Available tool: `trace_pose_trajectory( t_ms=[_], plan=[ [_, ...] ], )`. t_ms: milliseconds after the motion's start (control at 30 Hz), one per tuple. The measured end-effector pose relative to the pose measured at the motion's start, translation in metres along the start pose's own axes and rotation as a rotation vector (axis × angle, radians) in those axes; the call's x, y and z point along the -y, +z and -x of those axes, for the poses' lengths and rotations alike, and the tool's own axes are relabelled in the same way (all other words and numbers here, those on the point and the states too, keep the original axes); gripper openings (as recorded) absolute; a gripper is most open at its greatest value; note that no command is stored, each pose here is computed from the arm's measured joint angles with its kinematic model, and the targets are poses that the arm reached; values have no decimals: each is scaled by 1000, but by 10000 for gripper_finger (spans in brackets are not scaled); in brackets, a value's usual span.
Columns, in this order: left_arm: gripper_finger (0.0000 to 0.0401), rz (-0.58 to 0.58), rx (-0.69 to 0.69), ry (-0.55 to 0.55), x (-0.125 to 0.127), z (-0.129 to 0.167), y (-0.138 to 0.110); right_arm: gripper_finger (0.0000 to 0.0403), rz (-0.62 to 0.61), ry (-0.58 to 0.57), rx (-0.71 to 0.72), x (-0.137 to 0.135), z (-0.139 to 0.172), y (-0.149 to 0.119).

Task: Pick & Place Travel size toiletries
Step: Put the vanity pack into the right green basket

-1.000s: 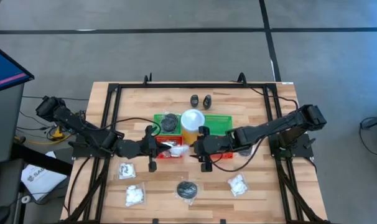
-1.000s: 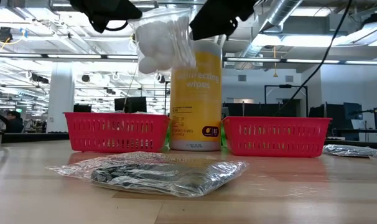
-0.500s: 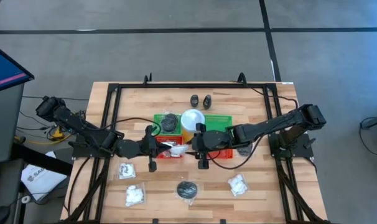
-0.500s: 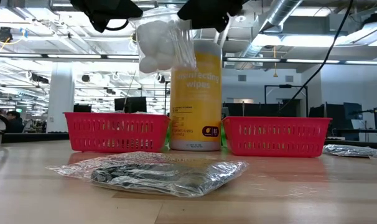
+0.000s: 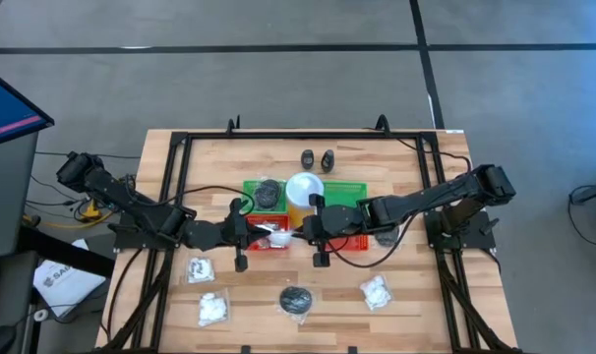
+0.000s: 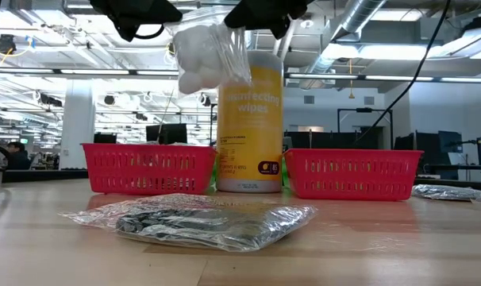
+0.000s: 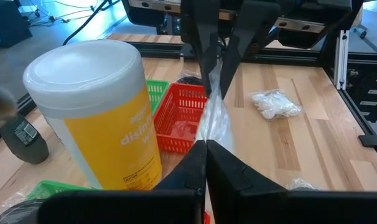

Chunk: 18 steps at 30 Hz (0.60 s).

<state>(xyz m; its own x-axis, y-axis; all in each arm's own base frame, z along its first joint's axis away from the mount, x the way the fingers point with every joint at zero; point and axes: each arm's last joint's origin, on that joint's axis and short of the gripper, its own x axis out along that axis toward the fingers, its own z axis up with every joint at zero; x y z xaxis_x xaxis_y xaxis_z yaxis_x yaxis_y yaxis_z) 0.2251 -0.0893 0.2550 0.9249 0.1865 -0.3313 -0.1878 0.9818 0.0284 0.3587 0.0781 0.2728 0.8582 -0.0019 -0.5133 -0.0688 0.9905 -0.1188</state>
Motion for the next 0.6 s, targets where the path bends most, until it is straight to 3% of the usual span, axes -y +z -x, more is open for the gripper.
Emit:
trace_pose_trajectory(
  t_ms=[600],
  plan=[
    [4,2,8,19,0,0,0,1,-9,0,-10,0,0,-1]
  ],
)
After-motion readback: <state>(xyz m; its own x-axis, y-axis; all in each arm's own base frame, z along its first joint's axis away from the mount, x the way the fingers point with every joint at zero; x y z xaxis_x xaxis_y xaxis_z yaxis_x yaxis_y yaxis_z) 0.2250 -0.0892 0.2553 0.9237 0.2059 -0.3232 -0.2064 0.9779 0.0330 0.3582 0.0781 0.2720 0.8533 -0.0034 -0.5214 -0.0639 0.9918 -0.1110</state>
